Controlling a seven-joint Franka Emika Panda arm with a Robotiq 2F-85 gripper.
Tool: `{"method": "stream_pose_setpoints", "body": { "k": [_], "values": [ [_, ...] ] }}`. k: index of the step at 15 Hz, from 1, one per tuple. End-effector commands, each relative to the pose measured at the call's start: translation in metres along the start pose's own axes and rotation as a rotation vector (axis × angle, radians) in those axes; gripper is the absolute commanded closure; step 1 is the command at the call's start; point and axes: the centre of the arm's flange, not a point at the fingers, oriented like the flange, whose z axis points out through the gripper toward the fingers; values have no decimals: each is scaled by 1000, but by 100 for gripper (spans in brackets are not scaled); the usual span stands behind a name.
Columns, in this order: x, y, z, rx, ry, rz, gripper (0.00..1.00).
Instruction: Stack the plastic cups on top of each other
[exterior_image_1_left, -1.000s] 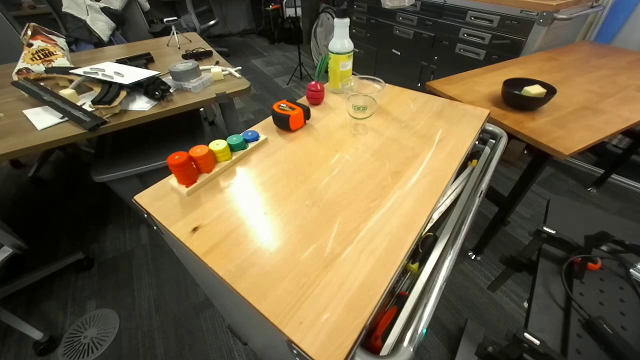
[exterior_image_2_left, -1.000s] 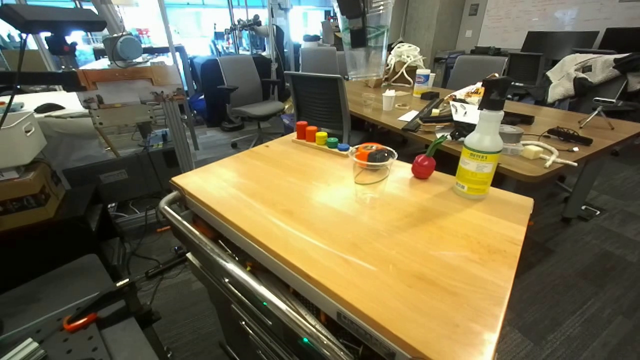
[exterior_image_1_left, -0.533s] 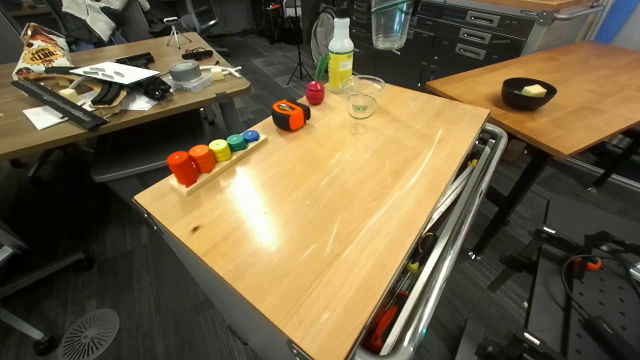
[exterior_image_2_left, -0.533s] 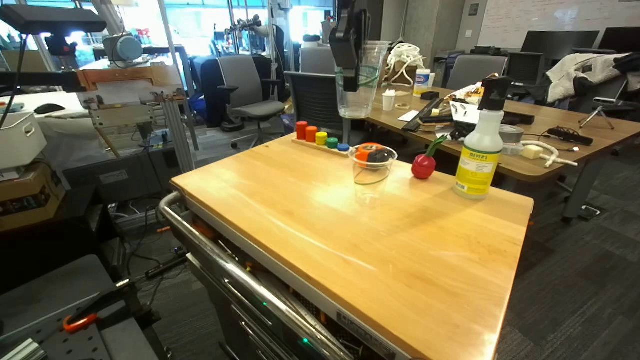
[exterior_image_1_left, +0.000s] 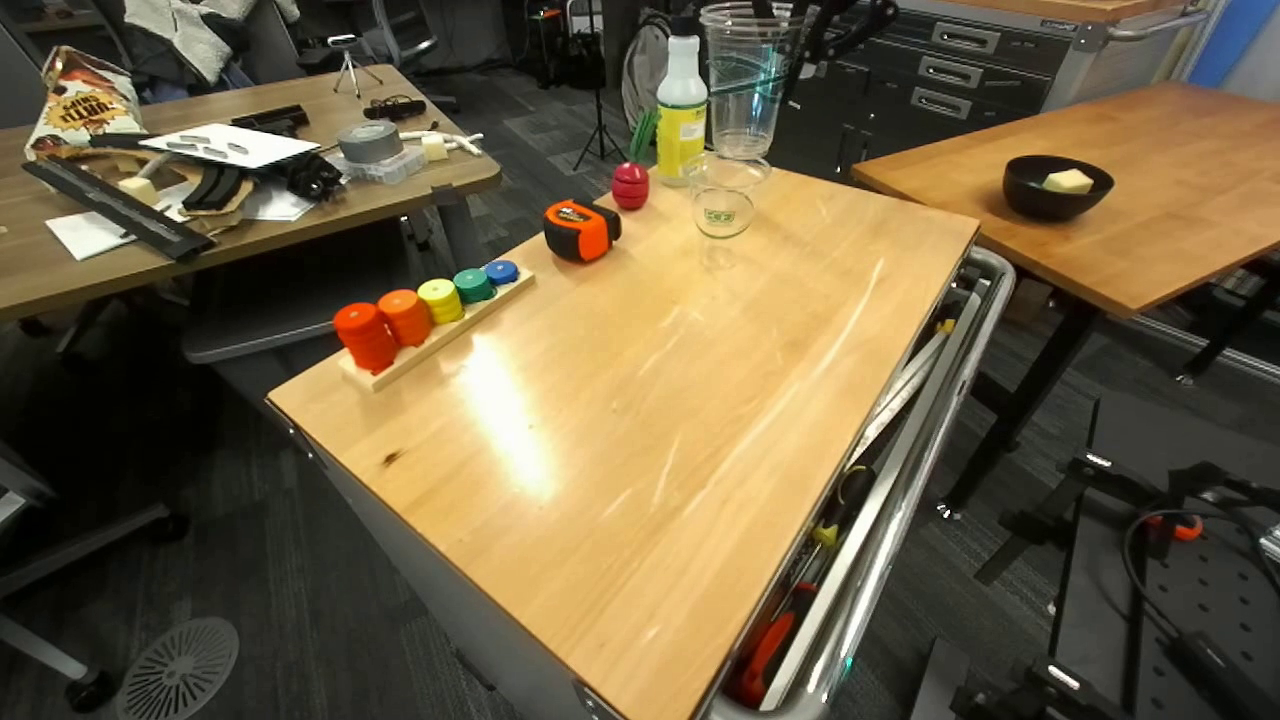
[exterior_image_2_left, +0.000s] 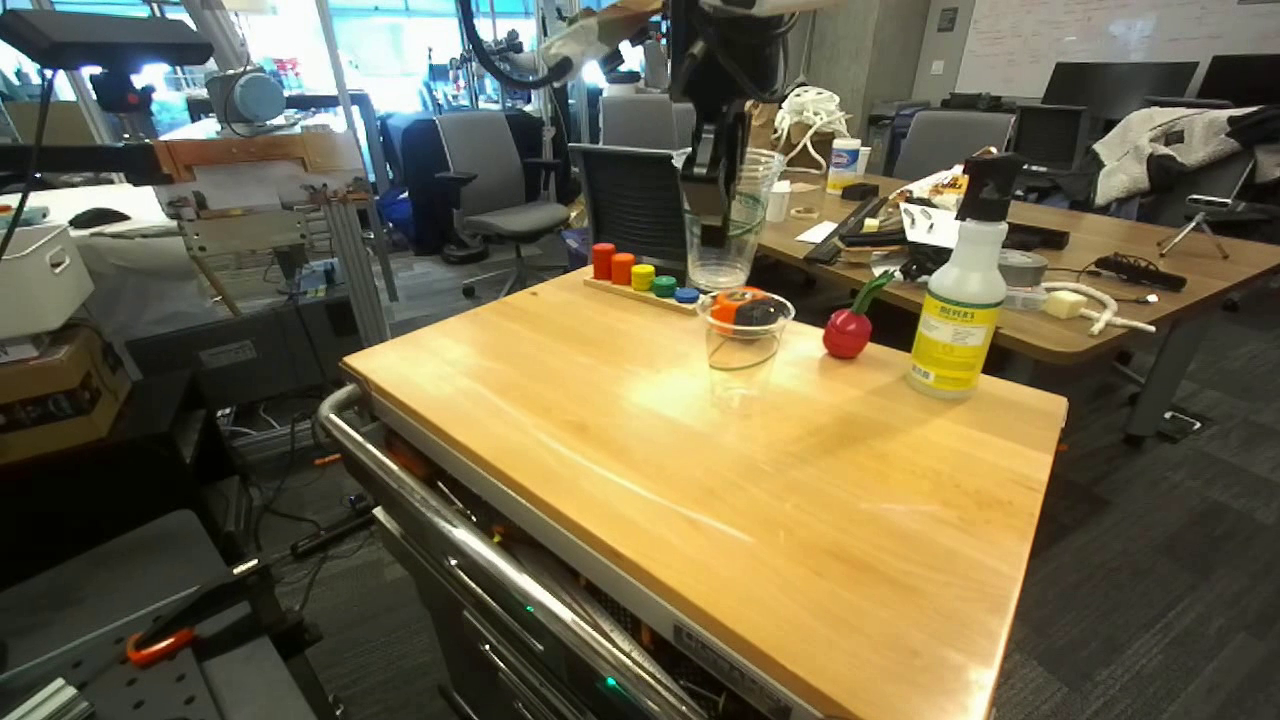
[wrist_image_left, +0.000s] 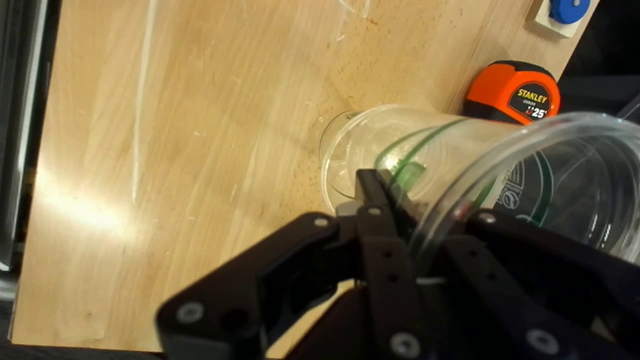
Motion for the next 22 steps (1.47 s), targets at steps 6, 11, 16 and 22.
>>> {"method": "stream_pose_setpoints", "body": {
  "k": [6, 11, 16, 22],
  "values": [
    [5, -12, 24, 49, 47, -88, 99],
    [4, -17, 31, 48, 66, -117, 71],
    [9, -18, 24, 60, 97, -130, 33],
    [13, -17, -2, 8, 93, -178, 0]
  ]
}}
